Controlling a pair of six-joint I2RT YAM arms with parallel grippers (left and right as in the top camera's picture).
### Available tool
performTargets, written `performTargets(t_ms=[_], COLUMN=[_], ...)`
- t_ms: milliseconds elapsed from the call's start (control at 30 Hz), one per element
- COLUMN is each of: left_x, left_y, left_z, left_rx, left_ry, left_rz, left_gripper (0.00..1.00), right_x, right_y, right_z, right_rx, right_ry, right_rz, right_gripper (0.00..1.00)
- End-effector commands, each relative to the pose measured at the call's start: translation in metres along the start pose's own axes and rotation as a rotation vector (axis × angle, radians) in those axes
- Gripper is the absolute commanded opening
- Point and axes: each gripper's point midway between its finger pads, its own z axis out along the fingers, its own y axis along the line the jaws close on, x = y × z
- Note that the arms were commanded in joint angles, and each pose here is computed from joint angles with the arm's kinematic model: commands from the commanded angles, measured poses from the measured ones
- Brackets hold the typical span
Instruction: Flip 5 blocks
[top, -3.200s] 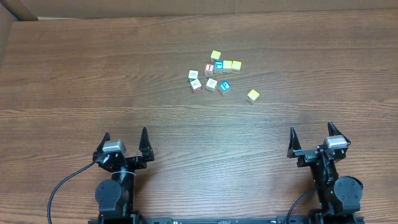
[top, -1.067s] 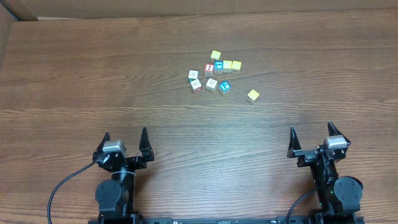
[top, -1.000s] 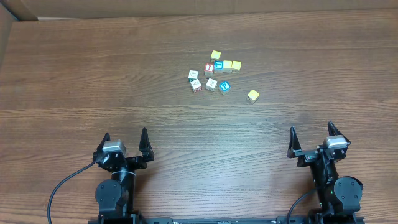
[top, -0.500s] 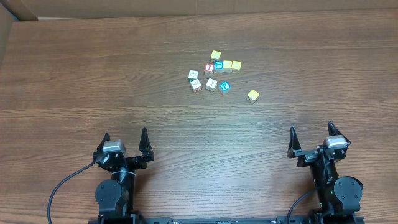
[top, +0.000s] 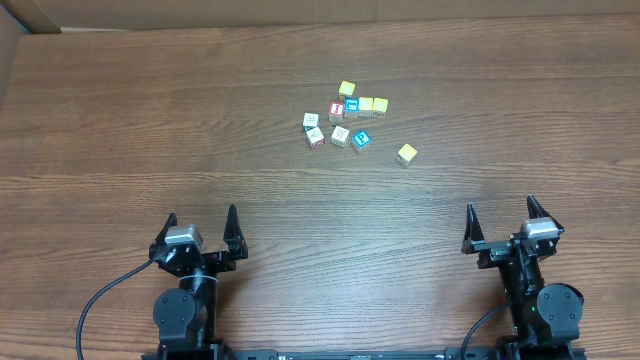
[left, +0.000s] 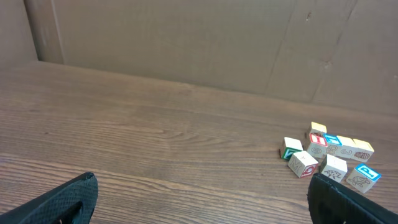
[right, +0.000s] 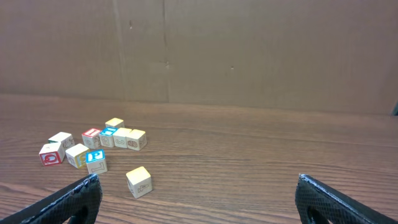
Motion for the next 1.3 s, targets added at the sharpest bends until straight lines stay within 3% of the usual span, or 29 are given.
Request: performTargets(t_ms=[0,967,1267], left_x=[0.0,0.0,0.0], left_y=[-0.004,-0.004,-0.004], left_z=[0.0,0.0,0.0], left_rx=[0.019,0.019,0.019], left_ry=[-0.006,-0.006,-0.006], left_rz=[0.019,0.019,0.019], left_gripper=[1.0,1.0,1.0], right_x=[0.002,0.0,-0.051], right_y=[0.0,0.004,0.008], right_z=[0.0,0.0,-0.011], right_rx=[-0.001,-0.024,-0.048], right_ry=[-0.002,-0.005,-0.047], right_rz=[0.0,0.008,0.097], right_gripper=[1.0,1.0,1.0])
